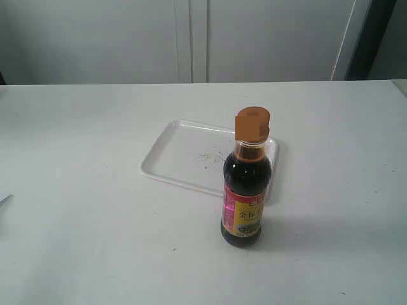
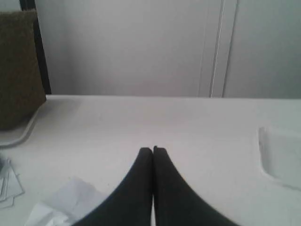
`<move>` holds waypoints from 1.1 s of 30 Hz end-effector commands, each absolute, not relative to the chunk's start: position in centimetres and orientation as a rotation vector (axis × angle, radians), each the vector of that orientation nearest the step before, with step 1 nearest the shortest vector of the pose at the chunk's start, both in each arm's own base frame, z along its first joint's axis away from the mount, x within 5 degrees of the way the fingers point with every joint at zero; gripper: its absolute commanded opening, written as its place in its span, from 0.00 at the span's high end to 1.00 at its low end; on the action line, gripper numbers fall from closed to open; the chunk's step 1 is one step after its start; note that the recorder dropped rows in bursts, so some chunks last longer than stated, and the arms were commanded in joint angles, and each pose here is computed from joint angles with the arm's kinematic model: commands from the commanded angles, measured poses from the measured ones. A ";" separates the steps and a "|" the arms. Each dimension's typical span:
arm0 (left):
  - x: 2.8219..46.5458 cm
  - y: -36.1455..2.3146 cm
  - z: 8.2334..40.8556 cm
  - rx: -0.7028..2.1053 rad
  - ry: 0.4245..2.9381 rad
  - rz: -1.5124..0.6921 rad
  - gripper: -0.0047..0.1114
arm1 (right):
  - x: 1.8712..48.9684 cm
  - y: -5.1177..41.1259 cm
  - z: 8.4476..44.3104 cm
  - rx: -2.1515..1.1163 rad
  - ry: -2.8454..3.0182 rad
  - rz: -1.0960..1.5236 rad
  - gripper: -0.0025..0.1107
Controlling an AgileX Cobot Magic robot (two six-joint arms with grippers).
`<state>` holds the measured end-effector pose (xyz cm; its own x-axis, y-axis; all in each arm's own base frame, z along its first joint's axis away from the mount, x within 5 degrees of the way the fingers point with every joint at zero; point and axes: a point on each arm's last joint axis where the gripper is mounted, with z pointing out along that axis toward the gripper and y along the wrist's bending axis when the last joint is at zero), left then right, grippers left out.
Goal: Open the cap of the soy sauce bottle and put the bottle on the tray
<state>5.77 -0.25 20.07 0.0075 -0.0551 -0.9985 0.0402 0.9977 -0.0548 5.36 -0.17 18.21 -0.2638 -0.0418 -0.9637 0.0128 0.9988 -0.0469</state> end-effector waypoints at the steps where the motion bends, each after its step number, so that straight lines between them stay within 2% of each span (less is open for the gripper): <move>1: 5.7 -0.2 20.9 -0.047 1.454 -0.101 0.96 | 5.3 -0.2 18.2 -0.019 1.833 -0.056 0.98; 12: 6.2 -0.6 24.1 0.019 1.353 -0.115 0.96 | 5.3 -0.2 18.2 -0.005 1.833 -0.045 0.98; 18: 9.1 -1.3 26.2 0.139 1.436 -0.084 0.96 | 5.3 -0.2 18.2 -0.005 1.833 -0.045 0.98; 24: 12.8 -3.9 27.9 0.359 1.361 -0.284 0.96 | 5.3 -0.2 18.2 -0.005 1.833 -0.045 0.98; 33: 16.4 -6.0 26.9 0.566 1.375 -0.465 0.96 | 5.3 -0.2 18.2 -0.005 1.833 -0.045 0.98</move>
